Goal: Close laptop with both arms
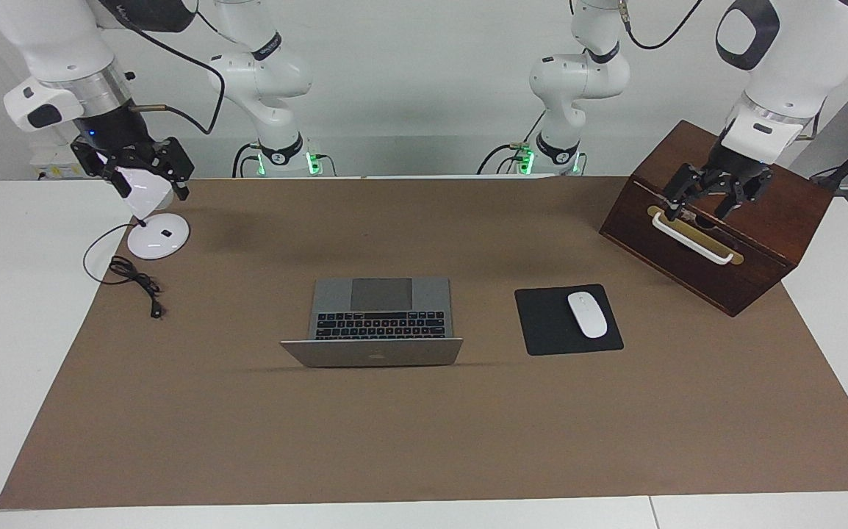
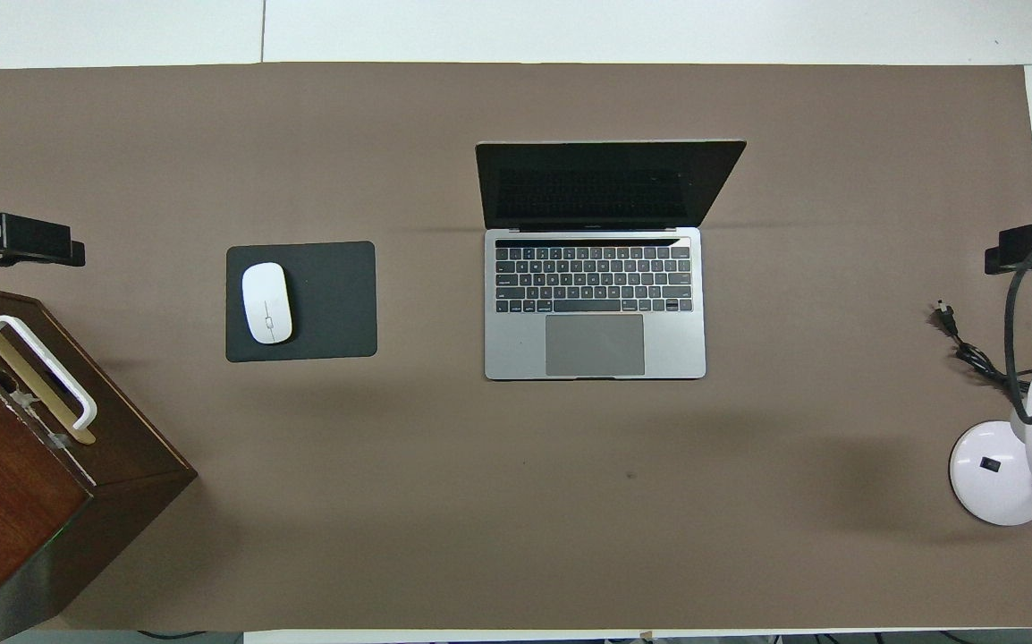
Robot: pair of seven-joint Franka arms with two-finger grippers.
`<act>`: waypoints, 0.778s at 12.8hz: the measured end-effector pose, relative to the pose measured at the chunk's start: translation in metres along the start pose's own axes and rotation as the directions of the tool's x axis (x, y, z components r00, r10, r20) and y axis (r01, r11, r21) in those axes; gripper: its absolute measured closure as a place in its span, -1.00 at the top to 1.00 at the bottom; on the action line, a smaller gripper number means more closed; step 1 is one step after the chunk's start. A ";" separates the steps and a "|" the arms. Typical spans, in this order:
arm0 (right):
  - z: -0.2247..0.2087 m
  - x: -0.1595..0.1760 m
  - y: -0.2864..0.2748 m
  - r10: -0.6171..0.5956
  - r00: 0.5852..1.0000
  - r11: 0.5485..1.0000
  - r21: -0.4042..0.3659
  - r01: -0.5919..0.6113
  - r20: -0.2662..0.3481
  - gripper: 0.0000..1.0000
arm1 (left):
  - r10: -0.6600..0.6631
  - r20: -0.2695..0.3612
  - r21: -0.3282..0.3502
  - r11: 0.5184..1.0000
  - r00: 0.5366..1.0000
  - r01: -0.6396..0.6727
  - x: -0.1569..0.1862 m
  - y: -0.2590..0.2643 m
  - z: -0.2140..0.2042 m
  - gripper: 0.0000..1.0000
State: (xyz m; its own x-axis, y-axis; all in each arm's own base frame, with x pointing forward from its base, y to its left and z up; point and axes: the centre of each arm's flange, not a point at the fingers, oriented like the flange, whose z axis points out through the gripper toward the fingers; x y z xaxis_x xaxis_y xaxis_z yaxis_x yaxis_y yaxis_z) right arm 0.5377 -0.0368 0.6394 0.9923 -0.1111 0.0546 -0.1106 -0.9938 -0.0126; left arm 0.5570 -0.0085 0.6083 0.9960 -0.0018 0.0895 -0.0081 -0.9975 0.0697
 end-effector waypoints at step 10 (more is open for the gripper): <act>0.001 0.000 0.007 0.013 1.000 1.000 0.000 -0.013 0.000 1.00 | -0.004 0.000 0.001 1.000 1.000 0.004 0.000 -0.002 0.000 1.00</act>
State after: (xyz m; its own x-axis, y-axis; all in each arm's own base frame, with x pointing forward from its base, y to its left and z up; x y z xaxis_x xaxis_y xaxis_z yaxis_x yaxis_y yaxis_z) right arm 0.5375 -0.0434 0.6383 0.9907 -0.1243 0.0545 -0.1238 -0.9922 -0.0129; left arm 0.5570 -0.0065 0.6083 0.9960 0.0025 0.0895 -0.0038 -0.9976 0.0694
